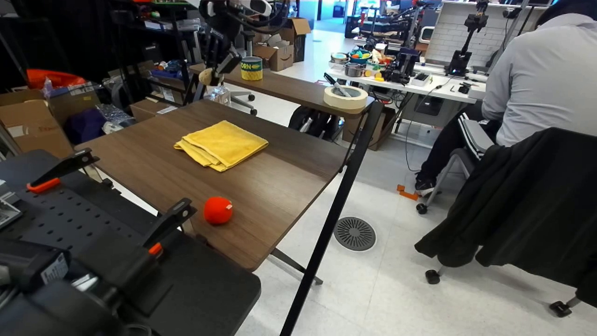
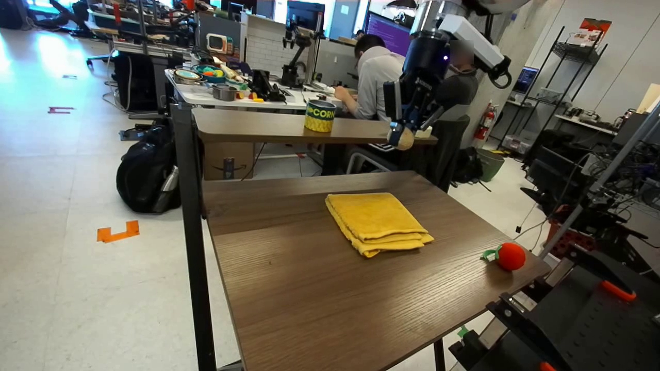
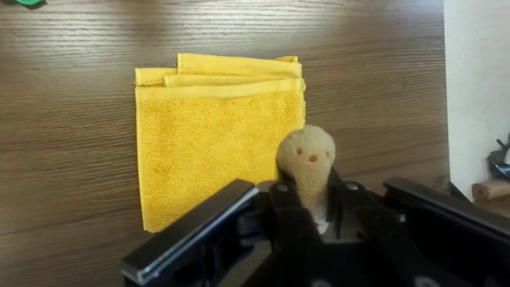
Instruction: Move the potato to the left then use the towel to wipe the table.
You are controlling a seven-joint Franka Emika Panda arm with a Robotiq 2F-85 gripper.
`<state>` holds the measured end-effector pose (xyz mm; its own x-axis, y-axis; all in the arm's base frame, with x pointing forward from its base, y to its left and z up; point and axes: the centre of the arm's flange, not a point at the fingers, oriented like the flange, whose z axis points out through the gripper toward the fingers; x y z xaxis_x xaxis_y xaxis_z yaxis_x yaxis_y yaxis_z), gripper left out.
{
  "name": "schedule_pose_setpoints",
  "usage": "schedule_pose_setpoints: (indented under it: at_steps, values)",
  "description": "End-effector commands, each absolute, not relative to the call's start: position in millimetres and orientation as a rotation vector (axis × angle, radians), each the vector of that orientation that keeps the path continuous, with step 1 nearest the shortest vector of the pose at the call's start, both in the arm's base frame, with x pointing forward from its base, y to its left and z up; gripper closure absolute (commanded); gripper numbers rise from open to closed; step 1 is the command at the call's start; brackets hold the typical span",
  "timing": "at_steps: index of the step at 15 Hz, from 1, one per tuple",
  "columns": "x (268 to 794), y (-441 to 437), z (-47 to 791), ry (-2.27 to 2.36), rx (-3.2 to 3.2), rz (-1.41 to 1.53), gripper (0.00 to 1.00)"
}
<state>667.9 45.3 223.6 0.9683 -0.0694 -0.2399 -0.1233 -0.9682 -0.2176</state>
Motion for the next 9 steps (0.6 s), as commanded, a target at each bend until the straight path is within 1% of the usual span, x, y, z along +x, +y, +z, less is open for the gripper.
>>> schedule_pose_setpoints:
  at_steps: [1, 6, 9]
  values:
    - [744.7, 41.0, 201.2, 0.173, -2.916, 0.500, 0.95]
    - [769.3, 45.2, 137.9, 0.227, -2.973, 0.540, 0.95]
    - [781.2, 73.4, 106.0, 0.187, -3.036, 0.443, 0.95]
